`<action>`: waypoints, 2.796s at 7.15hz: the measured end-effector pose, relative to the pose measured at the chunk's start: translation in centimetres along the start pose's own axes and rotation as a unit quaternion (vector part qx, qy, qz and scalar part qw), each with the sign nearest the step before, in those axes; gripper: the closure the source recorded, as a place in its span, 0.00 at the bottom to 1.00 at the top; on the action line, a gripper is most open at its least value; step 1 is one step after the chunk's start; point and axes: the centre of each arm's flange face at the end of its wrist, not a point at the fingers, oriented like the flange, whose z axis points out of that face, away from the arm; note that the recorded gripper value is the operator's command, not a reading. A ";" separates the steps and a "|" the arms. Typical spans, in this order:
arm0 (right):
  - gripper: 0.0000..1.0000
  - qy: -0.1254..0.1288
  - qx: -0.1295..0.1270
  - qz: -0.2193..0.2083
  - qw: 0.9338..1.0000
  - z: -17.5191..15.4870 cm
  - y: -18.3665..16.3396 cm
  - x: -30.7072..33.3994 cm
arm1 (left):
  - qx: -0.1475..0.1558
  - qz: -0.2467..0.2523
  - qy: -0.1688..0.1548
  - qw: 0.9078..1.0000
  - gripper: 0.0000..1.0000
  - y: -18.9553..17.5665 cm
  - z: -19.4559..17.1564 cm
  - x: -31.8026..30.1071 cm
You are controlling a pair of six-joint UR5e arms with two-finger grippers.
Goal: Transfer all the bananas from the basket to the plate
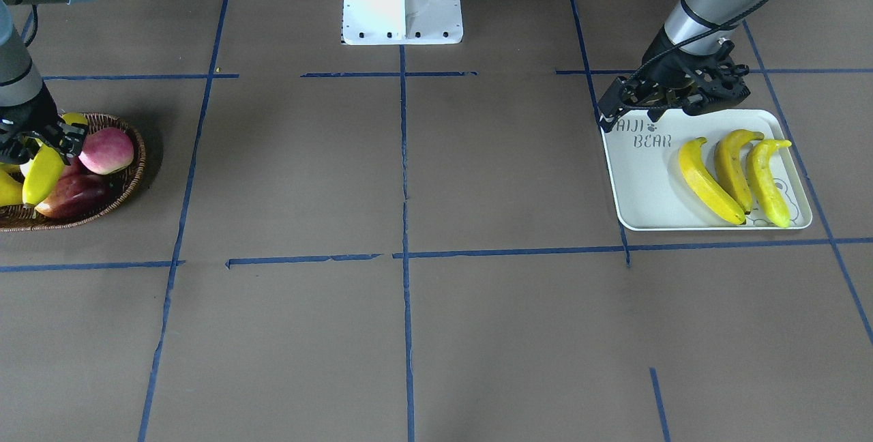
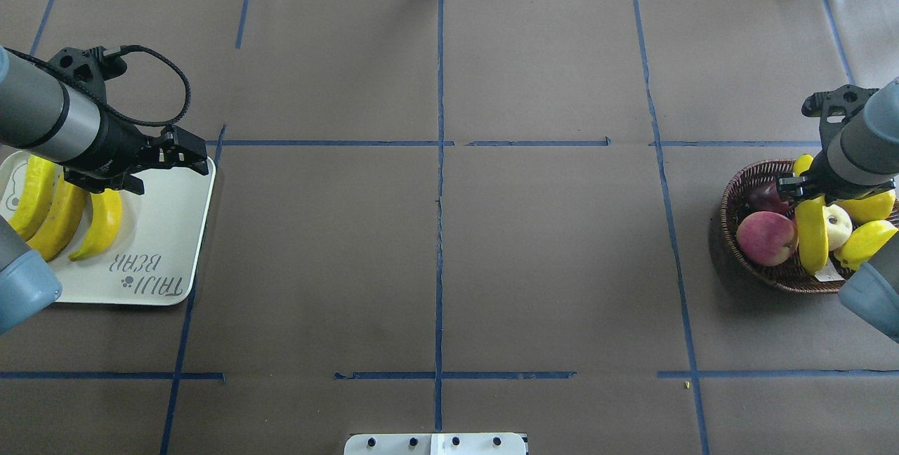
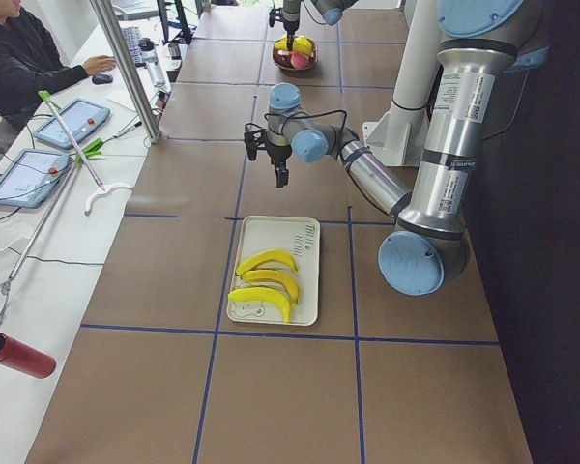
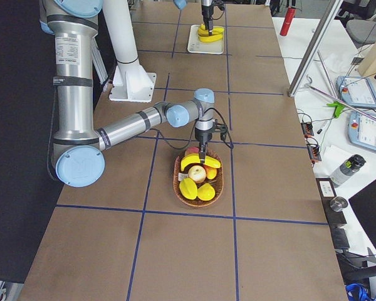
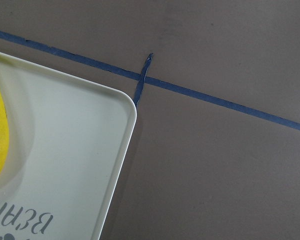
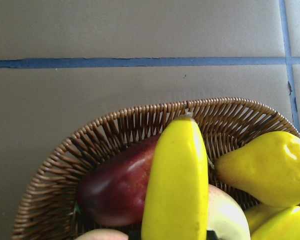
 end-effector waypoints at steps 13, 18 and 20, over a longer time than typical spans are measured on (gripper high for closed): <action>0.99 -0.489 0.061 -0.020 0.870 -19.1 8.0 -25.5 | -0.043 -0.142 0.229 0.962 0.01 4.6 -5.8 13.6; 0.99 -0.521 0.063 -0.089 0.847 -20.4 12.7 -31.1 | -0.107 -0.122 0.270 0.949 0.01 7.8 -5.5 19.9; 0.99 -0.523 0.064 -0.095 0.844 -20.6 13.0 -31.3 | -0.135 -0.106 0.280 0.945 0.01 10.8 -5.7 22.0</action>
